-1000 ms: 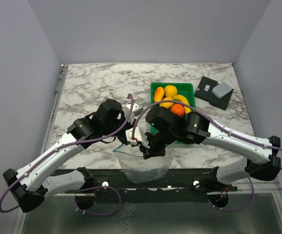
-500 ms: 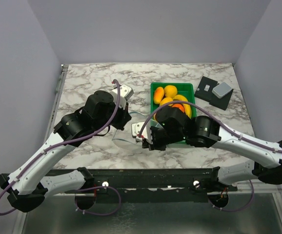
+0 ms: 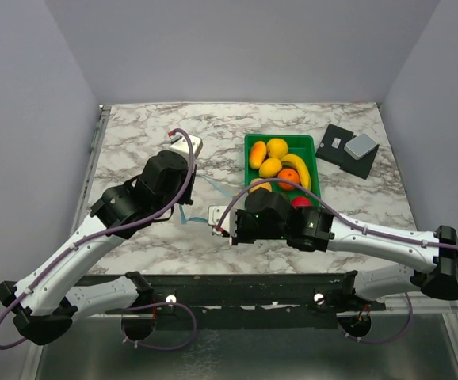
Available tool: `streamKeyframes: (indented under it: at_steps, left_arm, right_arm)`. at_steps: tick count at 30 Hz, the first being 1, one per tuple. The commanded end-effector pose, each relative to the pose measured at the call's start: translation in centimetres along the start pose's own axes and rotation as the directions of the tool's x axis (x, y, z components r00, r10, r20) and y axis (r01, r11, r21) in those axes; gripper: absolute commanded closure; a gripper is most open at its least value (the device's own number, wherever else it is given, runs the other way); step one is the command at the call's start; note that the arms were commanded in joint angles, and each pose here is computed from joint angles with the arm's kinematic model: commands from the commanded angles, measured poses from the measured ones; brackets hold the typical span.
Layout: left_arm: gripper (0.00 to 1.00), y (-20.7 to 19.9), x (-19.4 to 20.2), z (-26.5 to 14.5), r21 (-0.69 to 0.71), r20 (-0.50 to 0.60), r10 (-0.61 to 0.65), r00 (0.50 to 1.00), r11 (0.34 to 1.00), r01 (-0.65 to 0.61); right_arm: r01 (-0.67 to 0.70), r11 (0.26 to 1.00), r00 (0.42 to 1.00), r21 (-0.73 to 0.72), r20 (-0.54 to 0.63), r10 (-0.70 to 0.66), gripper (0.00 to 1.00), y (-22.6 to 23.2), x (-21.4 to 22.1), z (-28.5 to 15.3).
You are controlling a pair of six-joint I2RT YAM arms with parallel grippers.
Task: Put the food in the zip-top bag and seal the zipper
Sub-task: Open the zipper of the food storage bag.
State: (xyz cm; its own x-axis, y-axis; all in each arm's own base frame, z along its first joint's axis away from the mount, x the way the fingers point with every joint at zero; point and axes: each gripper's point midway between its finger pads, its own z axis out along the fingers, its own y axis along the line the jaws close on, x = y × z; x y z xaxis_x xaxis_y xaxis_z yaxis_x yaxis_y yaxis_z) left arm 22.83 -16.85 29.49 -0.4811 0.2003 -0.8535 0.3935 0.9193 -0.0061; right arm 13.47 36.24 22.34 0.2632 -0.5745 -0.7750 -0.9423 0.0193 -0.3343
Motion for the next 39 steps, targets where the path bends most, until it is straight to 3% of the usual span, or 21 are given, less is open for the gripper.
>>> streamKeyframes:
  at_steps: [1,13,24,26,34,39]
  left_arm:
    - [1.00,1.7,1.4,0.1,-0.095,-0.007,-0.026,1.000,0.995,0.025]
    - [1.00,1.3,4.4,1.3,-0.083,-0.009,-0.117,0.993,0.990,0.116]
    - [1.00,0.5,4.1,1.6,-0.049,0.008,-0.147,0.989,0.988,0.147]
    - [1.00,0.5,4.1,1.8,-0.052,0.008,-0.149,0.989,0.987,0.149]
    - [1.00,0.5,3.5,2.1,-0.062,0.032,-0.175,0.984,0.982,0.177]
    - [1.00,0.2,2.8,2.1,-0.052,0.059,-0.217,0.974,0.974,0.220]
  right_arm:
    - [-0.074,0.987,0.993,0.139,0.106,0.059,0.99,-2.7,-1.0,0.7]
    - [-0.211,0.962,0.974,0.175,0.122,0.191,0.99,-4.1,0.6,3.7]
    - [-0.334,0.914,0.932,0.229,0.223,0.285,0.48,-5.9,-3.0,-0.8]
    - [-0.372,0.895,0.916,0.247,0.252,0.311,0.44,-6.4,-3.5,-2.0]
    - [-0.579,0.720,0.811,0.383,0.355,0.464,0.28,-9.3,-3.9,-5.8]
    - [-0.729,0.526,0.682,0.437,0.400,0.613,0.25,-10.2,-2.3,-6.2]
